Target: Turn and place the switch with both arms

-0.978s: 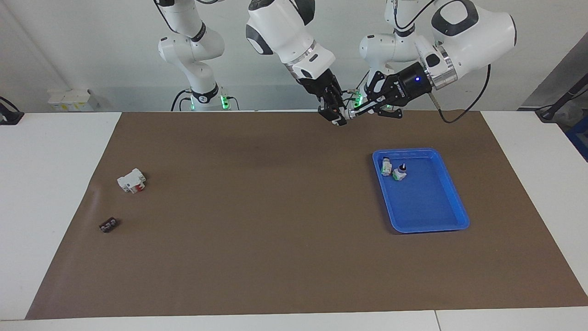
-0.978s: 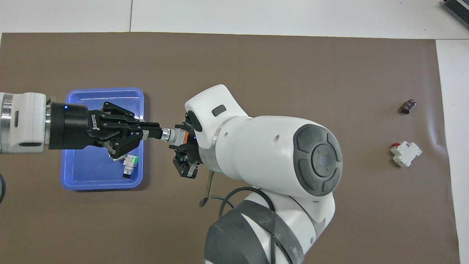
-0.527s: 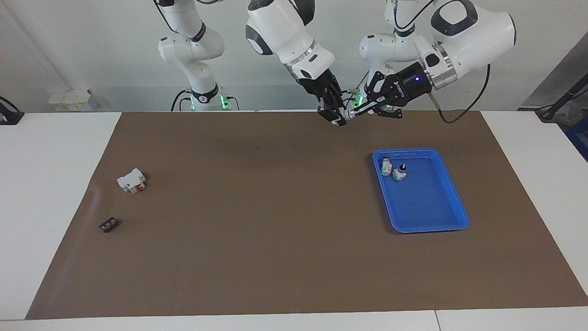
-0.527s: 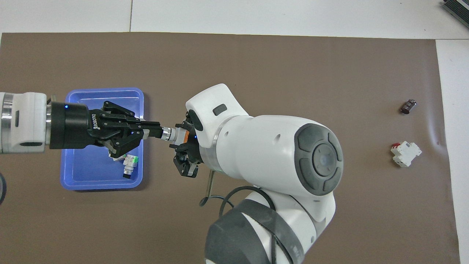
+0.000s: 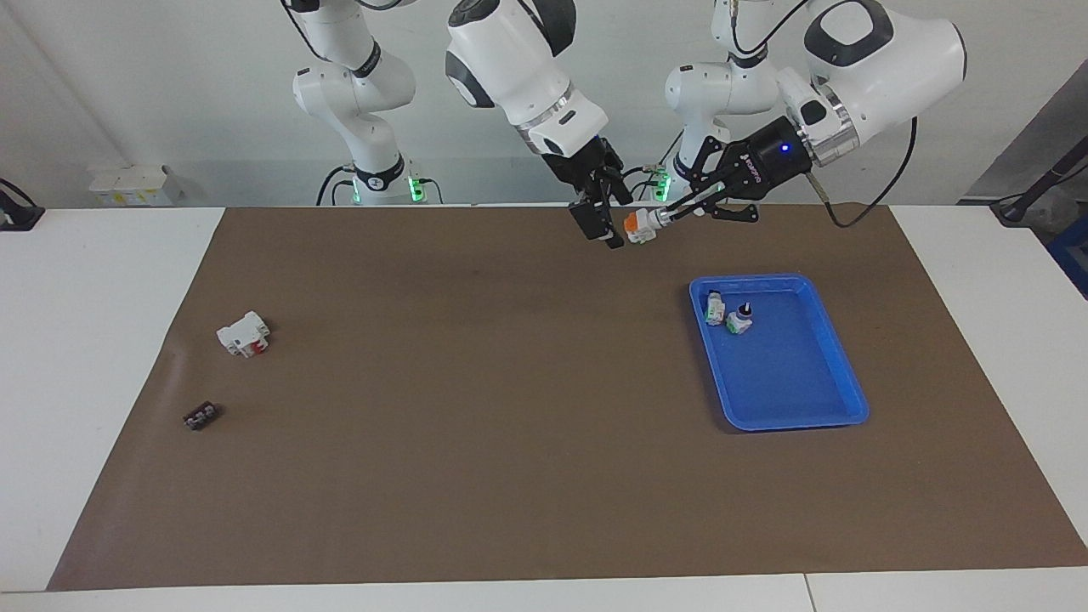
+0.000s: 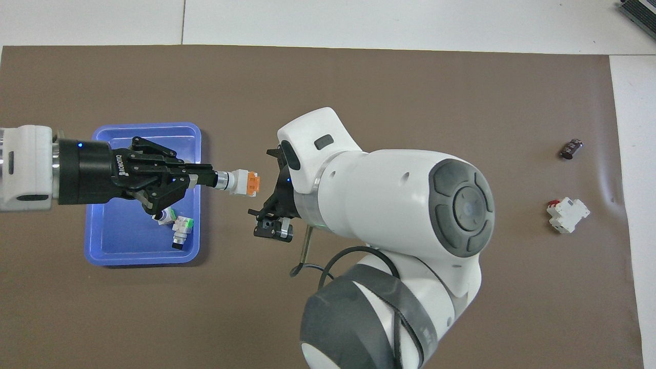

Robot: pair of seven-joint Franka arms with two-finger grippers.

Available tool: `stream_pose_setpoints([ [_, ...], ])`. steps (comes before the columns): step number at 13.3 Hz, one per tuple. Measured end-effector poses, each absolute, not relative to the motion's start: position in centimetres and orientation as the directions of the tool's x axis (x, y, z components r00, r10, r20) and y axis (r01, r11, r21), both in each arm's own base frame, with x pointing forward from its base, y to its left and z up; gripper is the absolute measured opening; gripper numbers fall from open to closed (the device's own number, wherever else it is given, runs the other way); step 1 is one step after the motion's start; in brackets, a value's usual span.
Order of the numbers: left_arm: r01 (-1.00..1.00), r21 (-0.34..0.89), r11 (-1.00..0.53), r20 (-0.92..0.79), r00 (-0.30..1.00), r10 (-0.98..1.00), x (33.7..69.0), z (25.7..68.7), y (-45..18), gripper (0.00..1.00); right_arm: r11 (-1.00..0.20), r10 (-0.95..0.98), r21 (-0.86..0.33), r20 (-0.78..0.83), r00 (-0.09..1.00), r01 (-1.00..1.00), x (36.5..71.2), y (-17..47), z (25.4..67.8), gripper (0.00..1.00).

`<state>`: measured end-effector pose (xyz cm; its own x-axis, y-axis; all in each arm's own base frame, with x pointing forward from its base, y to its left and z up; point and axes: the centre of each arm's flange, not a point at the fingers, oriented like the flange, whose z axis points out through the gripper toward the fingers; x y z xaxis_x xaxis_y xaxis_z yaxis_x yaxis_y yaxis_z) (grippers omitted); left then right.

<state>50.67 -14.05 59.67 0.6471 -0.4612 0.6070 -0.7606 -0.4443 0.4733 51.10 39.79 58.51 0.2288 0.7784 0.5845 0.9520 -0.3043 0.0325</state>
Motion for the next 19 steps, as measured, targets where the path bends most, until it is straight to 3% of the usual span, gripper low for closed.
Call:
stream_pose_setpoints([
  [3,-0.75,0.426,-0.506,0.559,0.658,-0.504,50.8,59.2,-14.1,0.1,-0.392,0.754,0.033,0.585,0.3,0.92,54.3,35.1,58.9,1.0],
  [7,-0.761,0.224,-0.609,0.411,0.64,-0.649,50.7,57.8,-14.5,0.1,-0.523,0.722,0.062,0.562,0.403,0.85,58.7,26.9,58.9,1.0],
  [10,-0.762,0.092,-0.641,0.298,0.635,-0.713,50.8,56.5,-13.7,0.1,-0.671,0.673,0.064,0.471,0.571,0.739,60.5,20.5,58.8,1.0],
  [14,-0.703,0.021,-0.711,0.265,0.69,-0.674,51.8,52.9,-9.5,0.1,-0.881,0.456,0.023,0.301,0.838,0.472,58.0,18.3,60.2,1.0],
  [19,-0.671,0.03,-0.741,0.188,0.732,-0.655,54.3,46.0,-7.1,0.1,-0.968,0.251,0.057,0.139,0.958,0.245,54.9,7.8,63.7,1.0],
])
